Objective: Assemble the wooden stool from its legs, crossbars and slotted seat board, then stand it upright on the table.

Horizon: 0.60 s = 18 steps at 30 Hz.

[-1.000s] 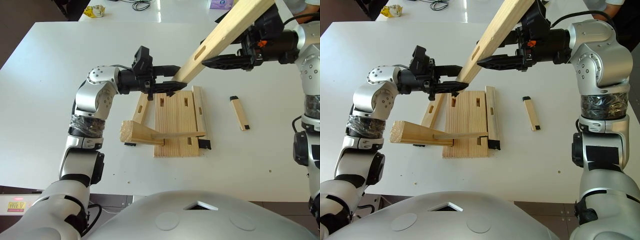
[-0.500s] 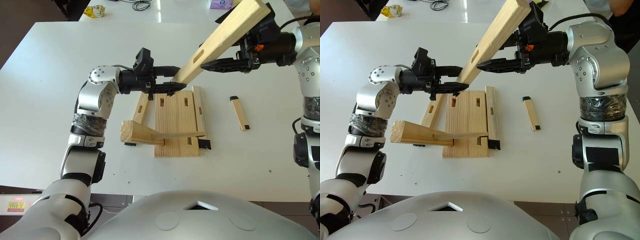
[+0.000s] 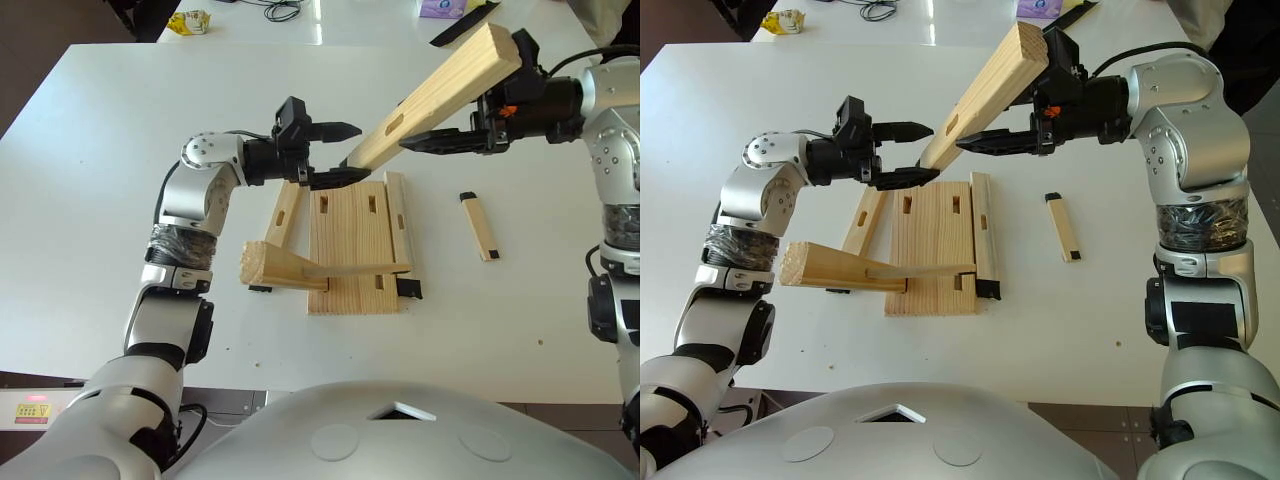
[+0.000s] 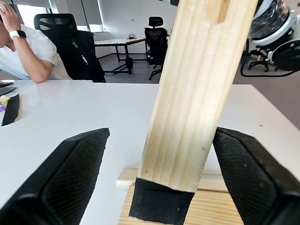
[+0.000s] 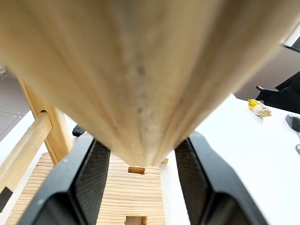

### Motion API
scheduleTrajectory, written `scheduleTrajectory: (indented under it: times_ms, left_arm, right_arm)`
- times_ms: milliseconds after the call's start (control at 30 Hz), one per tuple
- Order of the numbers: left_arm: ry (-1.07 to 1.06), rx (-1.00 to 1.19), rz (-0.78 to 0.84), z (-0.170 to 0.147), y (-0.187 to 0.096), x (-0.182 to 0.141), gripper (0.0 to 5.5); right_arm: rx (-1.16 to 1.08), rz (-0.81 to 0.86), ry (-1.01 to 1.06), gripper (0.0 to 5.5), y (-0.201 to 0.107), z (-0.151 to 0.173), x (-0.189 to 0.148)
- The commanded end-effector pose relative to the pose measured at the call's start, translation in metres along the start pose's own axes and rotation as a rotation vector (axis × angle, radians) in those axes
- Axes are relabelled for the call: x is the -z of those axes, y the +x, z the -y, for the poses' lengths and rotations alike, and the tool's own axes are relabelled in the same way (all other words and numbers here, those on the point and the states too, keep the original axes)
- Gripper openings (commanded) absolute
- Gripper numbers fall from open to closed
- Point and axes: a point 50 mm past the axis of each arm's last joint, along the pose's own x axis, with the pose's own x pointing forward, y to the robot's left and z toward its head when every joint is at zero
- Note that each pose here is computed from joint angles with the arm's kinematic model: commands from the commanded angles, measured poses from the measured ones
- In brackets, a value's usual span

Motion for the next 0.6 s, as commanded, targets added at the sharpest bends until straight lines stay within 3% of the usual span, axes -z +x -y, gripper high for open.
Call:
scheduleTrajectory:
  times_ms: [33,133,300,433,600]
  left_arm:
    - [0.069,-0.121,-0.078,-0.004,-0.032,0.006,4.58]
    - [0.110,-0.234,-0.162,0.005,-0.070,0.014,4.58]
    - [0.090,-0.336,-0.228,0.046,-0.115,0.016,4.58]
    - [0.017,-0.328,-0.281,0.092,-0.128,0.019,4.58]
    - [-0.051,-0.287,-0.267,0.126,-0.121,0.015,4.58]
  right_arm:
    - [0.099,-0.028,-0.043,2.02,-0.015,0.003,-0.003]
    - [0.213,-0.028,-0.033,2.02,-0.036,0.002,-0.008]
    - [0.269,-0.043,0.014,2.02,-0.060,-0.023,-0.009]
    - [0.265,-0.119,0.075,2.02,-0.075,-0.061,0.001]
    - [0.218,-0.140,0.123,2.02,-0.071,-0.093,0.004]
